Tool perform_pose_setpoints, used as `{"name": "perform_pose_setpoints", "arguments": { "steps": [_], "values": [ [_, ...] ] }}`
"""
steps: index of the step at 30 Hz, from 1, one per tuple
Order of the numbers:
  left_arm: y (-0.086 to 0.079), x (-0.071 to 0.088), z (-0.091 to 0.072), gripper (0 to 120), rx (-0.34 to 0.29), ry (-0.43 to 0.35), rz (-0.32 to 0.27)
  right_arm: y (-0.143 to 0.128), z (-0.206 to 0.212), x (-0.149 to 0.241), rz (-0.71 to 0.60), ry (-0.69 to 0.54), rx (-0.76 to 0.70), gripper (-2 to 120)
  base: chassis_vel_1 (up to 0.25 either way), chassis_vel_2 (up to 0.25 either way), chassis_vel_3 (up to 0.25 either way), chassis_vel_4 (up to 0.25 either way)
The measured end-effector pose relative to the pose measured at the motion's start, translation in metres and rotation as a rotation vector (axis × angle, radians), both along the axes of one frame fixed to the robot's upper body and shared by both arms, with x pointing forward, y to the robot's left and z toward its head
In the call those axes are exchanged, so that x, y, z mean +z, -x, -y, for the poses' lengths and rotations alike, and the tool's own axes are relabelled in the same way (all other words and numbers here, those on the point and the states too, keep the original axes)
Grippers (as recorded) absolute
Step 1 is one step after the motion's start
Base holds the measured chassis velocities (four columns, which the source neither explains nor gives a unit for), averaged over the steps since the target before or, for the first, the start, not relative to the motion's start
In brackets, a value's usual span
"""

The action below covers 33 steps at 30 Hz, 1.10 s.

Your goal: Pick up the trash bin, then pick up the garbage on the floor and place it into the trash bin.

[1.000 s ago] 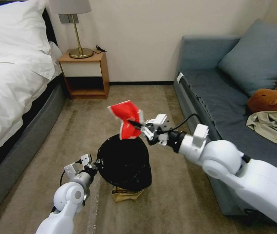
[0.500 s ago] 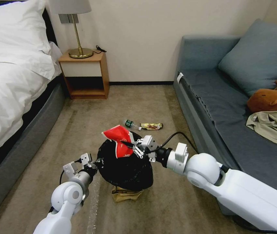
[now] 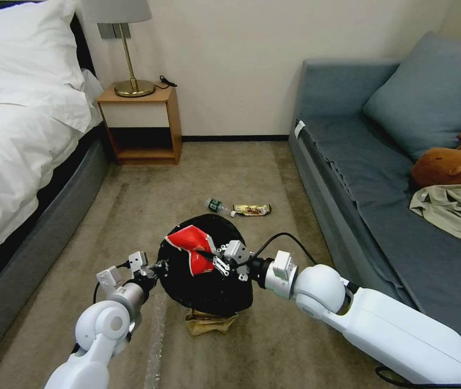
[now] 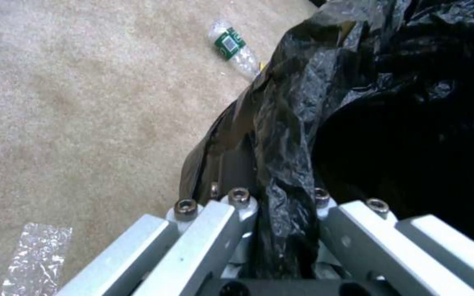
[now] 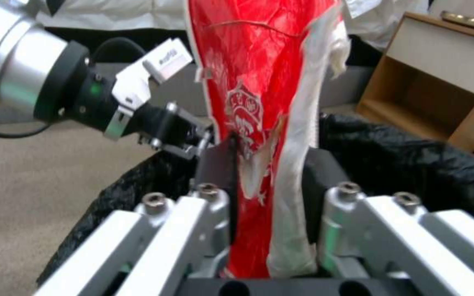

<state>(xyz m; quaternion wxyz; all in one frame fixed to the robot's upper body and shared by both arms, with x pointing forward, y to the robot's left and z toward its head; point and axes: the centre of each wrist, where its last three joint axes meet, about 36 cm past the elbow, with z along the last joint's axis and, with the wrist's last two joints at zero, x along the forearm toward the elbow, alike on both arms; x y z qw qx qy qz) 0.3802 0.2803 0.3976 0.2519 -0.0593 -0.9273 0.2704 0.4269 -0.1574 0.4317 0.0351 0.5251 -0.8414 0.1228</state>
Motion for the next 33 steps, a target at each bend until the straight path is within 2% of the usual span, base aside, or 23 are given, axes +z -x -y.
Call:
{"name": "perform_pose_setpoints", "arguments": {
  "steps": [1,2,4,7,8,10,11,13,14,17,18,21,23,28,33],
  "values": [
    [0.000,0.000,0.000,2,0.000,0.000,0.000,0.000,0.000,0.000,0.000,0.000,0.000,24,0.000,0.000,0.000,0.000],
    [0.000,0.001,-0.001,2,-0.001,0.002,0.001,0.000,-0.002,-0.002,-0.004,0.002,0.001,31,0.000,0.000,0.000,0.000],
    [0.000,0.002,-0.002,2,-0.002,0.002,0.002,0.000,-0.003,-0.003,-0.007,0.003,0.000,34,0.000,0.000,0.000,0.000],
    [0.001,0.004,-0.005,2,-0.005,0.007,0.004,-0.003,-0.004,-0.006,-0.009,0.008,-0.004,49,0.000,0.000,0.000,0.000],
    [0.001,0.004,-0.005,2,-0.005,0.007,0.004,-0.003,-0.004,-0.006,-0.009,0.008,-0.004,49,0.000,0.000,0.000,0.000],
    [0.000,0.005,-0.006,2,-0.007,0.010,0.007,-0.004,-0.004,-0.006,-0.008,0.011,-0.005,61,0.000,0.000,0.000,0.000],
    [0.000,0.005,-0.006,2,-0.007,0.010,0.007,-0.004,-0.004,-0.006,-0.008,0.011,-0.005,61,0.000,0.000,0.000,0.000],
    [0.000,0.006,-0.006,2,-0.006,0.012,0.008,-0.005,-0.003,-0.007,-0.007,0.014,-0.008,71,0.000,0.000,0.000,0.000],
    [0.000,0.006,-0.006,2,-0.006,0.012,0.008,-0.005,-0.003,-0.007,-0.007,0.014,-0.008,71,0.000,0.000,0.000,0.000],
    [0.001,0.006,-0.007,2,-0.004,0.015,0.009,-0.005,0.001,-0.006,-0.005,0.019,-0.014,86,0.000,0.000,0.000,0.000],
    [0.001,0.006,-0.007,2,-0.004,0.015,0.009,-0.005,0.001,-0.006,-0.005,0.019,-0.014,86,0.000,0.000,0.000,0.000],
    [0.001,0.008,-0.007,2,0.006,0.017,0.011,-0.005,0.004,-0.004,0.004,0.014,-0.019,97,0.000,0.000,0.000,0.000],
    [0.001,0.009,-0.007,2,0.011,0.016,0.012,-0.005,0.005,-0.002,0.009,0.010,-0.020,98,0.000,0.000,0.000,0.000],
    [0.001,0.012,-0.016,2,0.069,0.017,0.055,-0.012,0.015,0.017,0.045,-0.041,-0.051,100,0.000,0.000,0.000,0.000],
    [0.001,0.014,-0.020,2,0.083,0.016,0.068,-0.014,0.023,0.026,0.065,-0.063,-0.071,100,0.000,0.000,0.000,0.000]
  ]
}}
